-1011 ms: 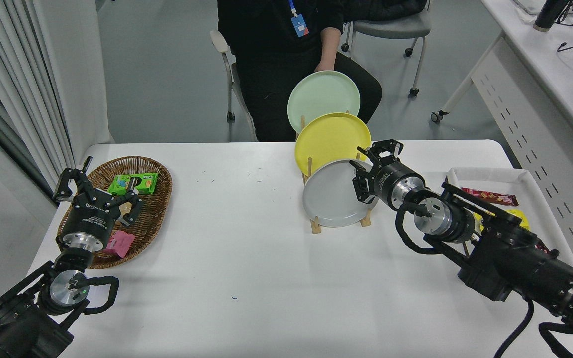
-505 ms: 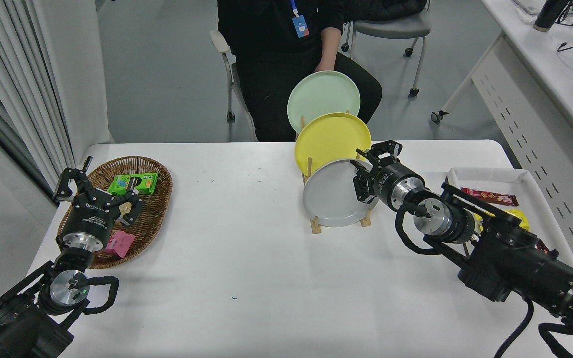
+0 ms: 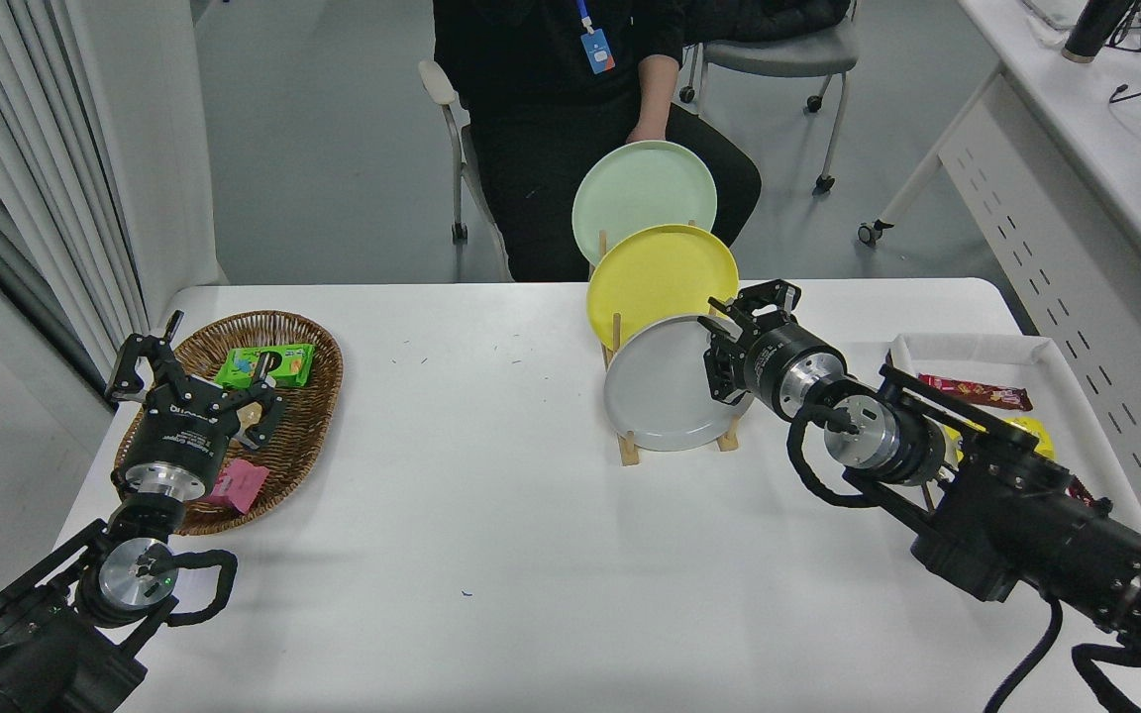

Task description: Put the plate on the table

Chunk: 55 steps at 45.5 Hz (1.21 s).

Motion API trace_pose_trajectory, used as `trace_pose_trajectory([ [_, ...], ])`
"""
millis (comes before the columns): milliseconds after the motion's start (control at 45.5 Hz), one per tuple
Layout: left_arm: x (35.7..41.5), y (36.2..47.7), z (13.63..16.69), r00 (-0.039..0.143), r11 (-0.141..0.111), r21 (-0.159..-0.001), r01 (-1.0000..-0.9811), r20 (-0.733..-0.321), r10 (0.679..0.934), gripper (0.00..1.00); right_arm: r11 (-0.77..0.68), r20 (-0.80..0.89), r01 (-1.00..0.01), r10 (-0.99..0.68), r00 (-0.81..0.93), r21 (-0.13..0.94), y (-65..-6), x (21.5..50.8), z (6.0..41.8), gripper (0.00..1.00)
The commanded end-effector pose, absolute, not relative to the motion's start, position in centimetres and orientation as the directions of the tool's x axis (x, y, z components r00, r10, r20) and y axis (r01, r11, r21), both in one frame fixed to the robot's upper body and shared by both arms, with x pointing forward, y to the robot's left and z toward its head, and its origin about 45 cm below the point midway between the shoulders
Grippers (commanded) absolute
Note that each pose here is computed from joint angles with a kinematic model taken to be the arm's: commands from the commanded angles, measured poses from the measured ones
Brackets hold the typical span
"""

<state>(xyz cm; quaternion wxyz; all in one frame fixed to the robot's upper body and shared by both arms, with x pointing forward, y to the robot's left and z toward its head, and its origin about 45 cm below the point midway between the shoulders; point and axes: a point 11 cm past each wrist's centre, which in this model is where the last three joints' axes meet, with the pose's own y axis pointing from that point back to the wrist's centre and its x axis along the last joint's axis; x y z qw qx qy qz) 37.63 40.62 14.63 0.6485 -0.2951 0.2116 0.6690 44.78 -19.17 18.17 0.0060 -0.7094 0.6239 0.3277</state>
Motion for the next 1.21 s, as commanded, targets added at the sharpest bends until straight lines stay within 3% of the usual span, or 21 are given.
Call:
trace_pose_trajectory([
  [0, 37.64, 40.61, 14.64, 0.015, -0.069, -0.099, -0.9927, -0.669, 0.743, 0.98, -0.222, -0.473, -0.889, -0.881, 0.007, 0.401, -19.14, 44.73, 18.12, 0.18],
  [330, 37.64, 40.61, 14.64, 0.015, -0.069, -0.099, -0.9927, -0.669, 0.743, 0.98, -0.22, -0.471, -0.888, -0.882, 0.004, 0.404, -19.21, 44.68, 17.99, 0.17],
  [1187, 37.63, 40.62, 14.65, 0.015, -0.07, -0.1, -0.9925, -0.669, 0.743, 0.98, -0.228, -0.477, -0.887, -0.879, 0.01, 0.401, -19.06, 44.6, 18.13, 0.01],
])
